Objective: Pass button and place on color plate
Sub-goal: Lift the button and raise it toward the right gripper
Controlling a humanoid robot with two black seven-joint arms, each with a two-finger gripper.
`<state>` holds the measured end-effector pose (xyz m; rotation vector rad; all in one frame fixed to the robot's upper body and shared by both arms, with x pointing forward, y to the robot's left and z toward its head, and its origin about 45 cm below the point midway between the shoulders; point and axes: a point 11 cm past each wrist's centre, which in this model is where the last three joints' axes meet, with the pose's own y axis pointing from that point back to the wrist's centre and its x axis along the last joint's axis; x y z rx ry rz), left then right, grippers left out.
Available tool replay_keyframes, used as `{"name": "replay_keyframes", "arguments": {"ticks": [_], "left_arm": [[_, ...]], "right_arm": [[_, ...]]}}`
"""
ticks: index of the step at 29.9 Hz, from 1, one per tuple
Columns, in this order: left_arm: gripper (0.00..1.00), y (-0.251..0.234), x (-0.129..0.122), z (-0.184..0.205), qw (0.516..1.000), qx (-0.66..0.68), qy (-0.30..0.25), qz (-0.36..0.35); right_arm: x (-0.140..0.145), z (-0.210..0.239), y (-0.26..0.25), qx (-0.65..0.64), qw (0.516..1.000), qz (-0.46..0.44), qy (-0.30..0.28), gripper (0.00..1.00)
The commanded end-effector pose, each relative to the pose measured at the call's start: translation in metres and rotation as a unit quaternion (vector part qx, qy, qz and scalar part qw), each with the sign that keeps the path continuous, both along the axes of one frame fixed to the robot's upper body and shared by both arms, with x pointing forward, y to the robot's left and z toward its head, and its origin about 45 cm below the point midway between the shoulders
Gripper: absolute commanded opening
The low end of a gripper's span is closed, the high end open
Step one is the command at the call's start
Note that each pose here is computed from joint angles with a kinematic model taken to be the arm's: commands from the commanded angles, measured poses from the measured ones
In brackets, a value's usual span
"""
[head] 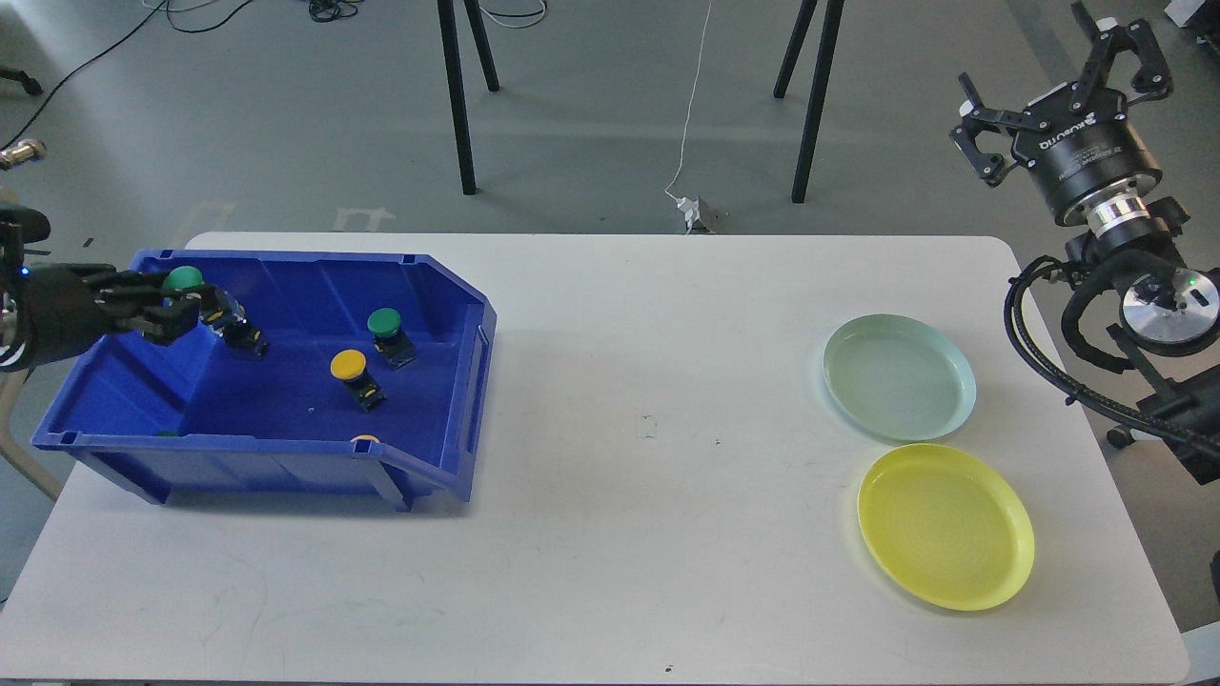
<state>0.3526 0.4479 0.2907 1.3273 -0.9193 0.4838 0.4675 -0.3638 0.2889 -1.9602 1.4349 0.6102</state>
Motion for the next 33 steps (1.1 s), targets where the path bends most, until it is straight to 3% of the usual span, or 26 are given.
{"name": "replay_keyframes", "arguments": {"ticks": [1,6,15,24,33], "left_arm": [[0.33,-0.038,0.006,0.042,0.997,-0.06,-0.048,-0.033],[0.33,-0.115,0.036,0.077,0.97,-0.209,-0.092,-0.081],[0.33,-0.252,0.076,0.054,0.892,-0.443,-0.033,-0.082],[0.33,-0.318,0.083,0.02,0.864,-0.496,0.014,-0.084],[0.33,-0.329,0.086,0.012,0.862,-0.501,0.023,-0.079]], "right_arm": [[-0.004,0.003,-0.011,-0.012,1.0,-0.005,0.0,0.99],[-0.019,-0.003,0.013,-0.026,0.999,0.046,0.002,0.99],[-0.033,-0.001,0.071,-0.08,0.991,0.106,0.006,0.98],[-0.047,-0.015,0.152,-0.115,0.977,0.183,0.0,0.94],[-0.046,-0.019,0.163,-0.115,0.975,0.192,0.004,0.9]]}}
